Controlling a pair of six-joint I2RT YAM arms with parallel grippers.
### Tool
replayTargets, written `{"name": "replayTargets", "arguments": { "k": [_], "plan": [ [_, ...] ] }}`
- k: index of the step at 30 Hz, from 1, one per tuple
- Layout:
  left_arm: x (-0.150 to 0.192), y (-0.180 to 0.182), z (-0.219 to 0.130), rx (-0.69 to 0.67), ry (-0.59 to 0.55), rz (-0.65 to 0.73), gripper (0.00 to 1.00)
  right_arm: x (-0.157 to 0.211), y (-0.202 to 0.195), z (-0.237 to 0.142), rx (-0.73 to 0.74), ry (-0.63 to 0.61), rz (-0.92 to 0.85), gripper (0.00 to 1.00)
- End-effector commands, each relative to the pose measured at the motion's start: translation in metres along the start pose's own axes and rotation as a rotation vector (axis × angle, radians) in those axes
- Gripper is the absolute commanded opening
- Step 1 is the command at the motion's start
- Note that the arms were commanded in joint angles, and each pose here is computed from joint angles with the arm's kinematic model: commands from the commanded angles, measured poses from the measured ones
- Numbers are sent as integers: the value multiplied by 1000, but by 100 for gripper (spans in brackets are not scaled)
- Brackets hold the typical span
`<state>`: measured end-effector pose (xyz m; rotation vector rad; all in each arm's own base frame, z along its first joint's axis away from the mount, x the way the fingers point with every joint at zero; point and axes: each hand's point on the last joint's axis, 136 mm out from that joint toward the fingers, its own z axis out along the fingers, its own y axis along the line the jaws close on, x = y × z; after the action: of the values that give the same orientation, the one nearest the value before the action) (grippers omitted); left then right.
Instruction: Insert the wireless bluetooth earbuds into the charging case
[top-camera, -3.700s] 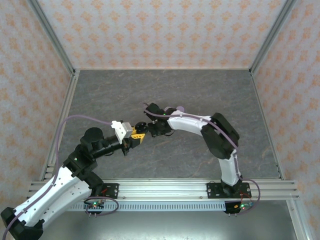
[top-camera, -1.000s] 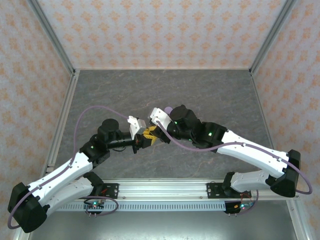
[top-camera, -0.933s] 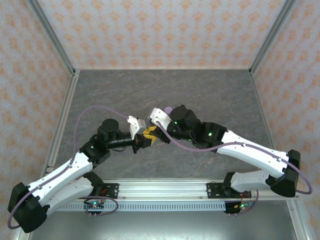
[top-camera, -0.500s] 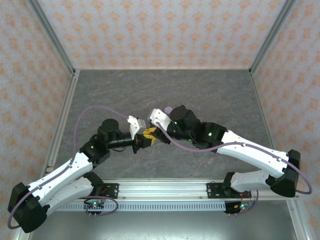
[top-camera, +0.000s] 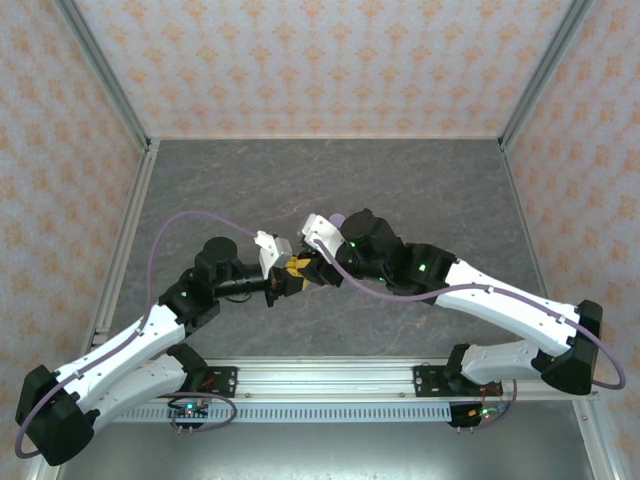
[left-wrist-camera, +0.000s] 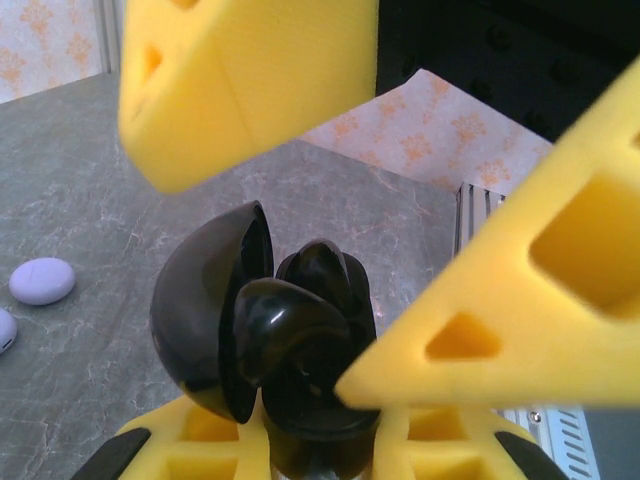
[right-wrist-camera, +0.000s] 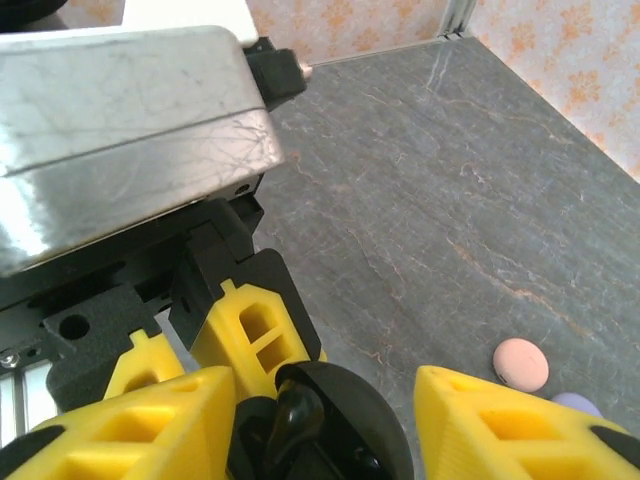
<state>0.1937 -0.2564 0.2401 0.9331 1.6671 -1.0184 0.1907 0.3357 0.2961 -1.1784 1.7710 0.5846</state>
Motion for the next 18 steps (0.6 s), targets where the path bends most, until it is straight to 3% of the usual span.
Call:
{"name": "replayTargets", "arguments": {
  "k": [1, 8, 18],
  "plan": [
    [-24, -9, -4, 21, -59, 51, 0, -35, -14, -37, 21, -137, 92, 58],
    [-23, -10, -4, 17, -51, 62, 0, -23, -35, -49, -38, -159, 321, 77],
    [-12, -2, -2, -54, 10, 160, 0, 3, -35, -20, -124, -31, 491, 92]
  ]
}}
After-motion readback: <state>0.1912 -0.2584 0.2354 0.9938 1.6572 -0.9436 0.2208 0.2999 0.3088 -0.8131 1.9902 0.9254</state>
